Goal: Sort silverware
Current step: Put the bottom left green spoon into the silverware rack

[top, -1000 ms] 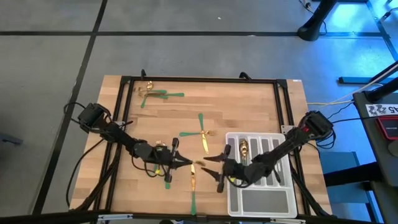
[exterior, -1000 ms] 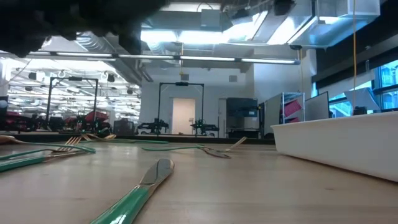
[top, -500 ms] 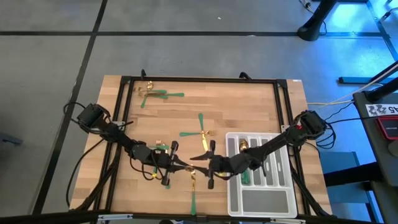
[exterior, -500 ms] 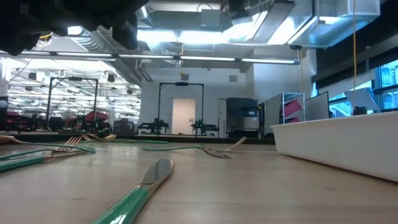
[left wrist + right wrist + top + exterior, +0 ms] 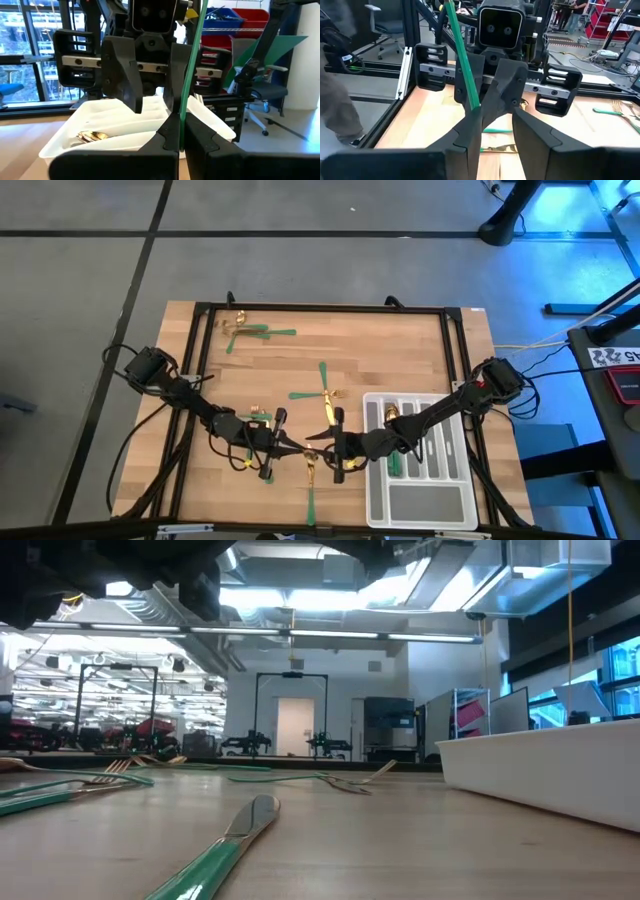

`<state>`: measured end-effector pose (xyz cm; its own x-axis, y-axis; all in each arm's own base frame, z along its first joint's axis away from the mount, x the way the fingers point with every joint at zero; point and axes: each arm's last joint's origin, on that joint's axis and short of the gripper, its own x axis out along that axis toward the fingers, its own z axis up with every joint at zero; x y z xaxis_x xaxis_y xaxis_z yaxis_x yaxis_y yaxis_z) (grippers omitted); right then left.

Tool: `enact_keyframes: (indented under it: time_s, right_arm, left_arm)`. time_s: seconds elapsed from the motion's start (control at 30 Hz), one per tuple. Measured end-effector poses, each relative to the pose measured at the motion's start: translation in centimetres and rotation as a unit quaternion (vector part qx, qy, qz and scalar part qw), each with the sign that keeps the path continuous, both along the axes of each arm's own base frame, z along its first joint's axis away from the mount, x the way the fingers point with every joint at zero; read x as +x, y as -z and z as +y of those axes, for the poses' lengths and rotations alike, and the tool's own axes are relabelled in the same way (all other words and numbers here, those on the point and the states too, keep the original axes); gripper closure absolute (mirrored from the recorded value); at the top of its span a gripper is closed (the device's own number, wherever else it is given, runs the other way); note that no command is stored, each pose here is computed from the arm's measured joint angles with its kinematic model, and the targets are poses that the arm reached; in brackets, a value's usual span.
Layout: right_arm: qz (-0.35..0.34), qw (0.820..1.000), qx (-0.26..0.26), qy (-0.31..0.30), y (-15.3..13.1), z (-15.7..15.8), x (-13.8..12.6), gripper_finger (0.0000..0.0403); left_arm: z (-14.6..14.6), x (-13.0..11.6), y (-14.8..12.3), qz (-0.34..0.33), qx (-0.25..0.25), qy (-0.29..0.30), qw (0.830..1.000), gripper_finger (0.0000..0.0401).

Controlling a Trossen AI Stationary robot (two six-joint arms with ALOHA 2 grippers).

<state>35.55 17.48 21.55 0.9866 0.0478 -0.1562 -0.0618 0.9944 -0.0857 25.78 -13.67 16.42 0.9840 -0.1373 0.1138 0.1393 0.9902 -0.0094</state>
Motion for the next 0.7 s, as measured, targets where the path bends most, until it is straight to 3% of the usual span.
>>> enact_keyframes:
  time_s: [0.17,0.37,0.5,0.7]
  right_arm:
    - [0.007,1.0,-0.009,-0.009,0.0,0.0,-0.1,0.025]
    - [0.064,0.996,-0.027,-0.049,-0.7,0.0,-1.4,0.0189]
    - [0.04,0.998,-0.008,-0.047,-1.7,0.1,-1.6,0.0185]
    - [0.017,1.0,0.021,0.01,-2.0,-0.1,-1.4,0.021]
  left_arm:
    - [0.0,0.0,0.1,0.004,0.003,0.001,1.0,0.0401]
    - [0.2,0.1,-0.1,0.001,-0.004,-0.022,1.0,0.0401]
    - [0.1,0.1,-0.1,0.0,-0.003,-0.013,1.0,0.0401]
    - [0.1,0.1,-0.1,0.001,-0.002,-0.011,1.0,0.0401]
